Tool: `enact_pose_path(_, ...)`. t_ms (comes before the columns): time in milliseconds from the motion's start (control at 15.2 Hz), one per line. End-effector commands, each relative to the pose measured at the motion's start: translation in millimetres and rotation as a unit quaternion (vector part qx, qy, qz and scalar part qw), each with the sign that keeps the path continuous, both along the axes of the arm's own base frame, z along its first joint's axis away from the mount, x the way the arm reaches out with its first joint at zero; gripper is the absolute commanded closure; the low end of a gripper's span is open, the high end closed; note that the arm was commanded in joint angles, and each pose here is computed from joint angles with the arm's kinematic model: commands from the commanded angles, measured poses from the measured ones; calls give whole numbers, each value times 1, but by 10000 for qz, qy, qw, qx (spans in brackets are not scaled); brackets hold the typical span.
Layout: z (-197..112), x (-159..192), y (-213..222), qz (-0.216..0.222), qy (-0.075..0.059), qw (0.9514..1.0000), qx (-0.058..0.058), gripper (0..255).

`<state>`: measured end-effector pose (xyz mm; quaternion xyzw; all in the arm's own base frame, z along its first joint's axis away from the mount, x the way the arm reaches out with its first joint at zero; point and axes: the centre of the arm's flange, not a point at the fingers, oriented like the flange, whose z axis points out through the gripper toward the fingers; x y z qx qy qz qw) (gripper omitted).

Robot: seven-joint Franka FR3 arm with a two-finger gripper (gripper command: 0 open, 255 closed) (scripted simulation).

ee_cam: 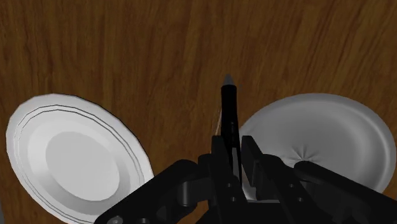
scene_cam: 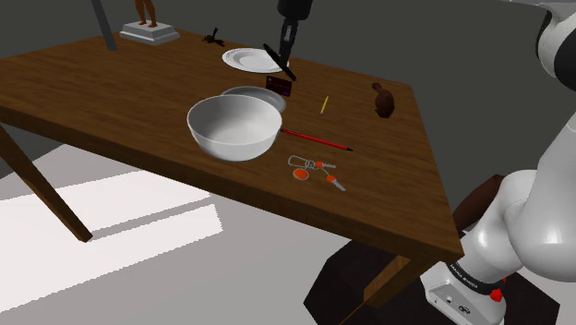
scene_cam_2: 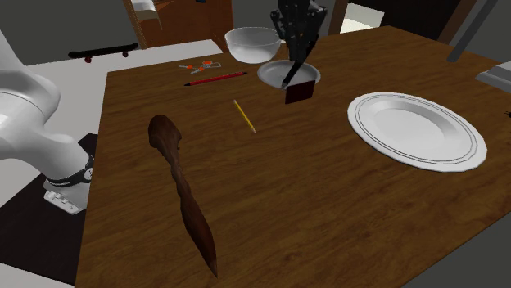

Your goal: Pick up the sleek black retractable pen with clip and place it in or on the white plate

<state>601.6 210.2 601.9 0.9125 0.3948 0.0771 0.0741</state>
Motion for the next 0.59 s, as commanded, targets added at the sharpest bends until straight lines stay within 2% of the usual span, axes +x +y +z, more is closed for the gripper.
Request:
enact_pose_path(0, 2, -4, 27, -8, 1, 10000, 0, 255)
enact_pose_path(396, 4, -21, 104, -8, 1, 10000, 0, 255)
enact_pose_path(528, -7, -21, 104, -8, 1, 10000, 0, 255)
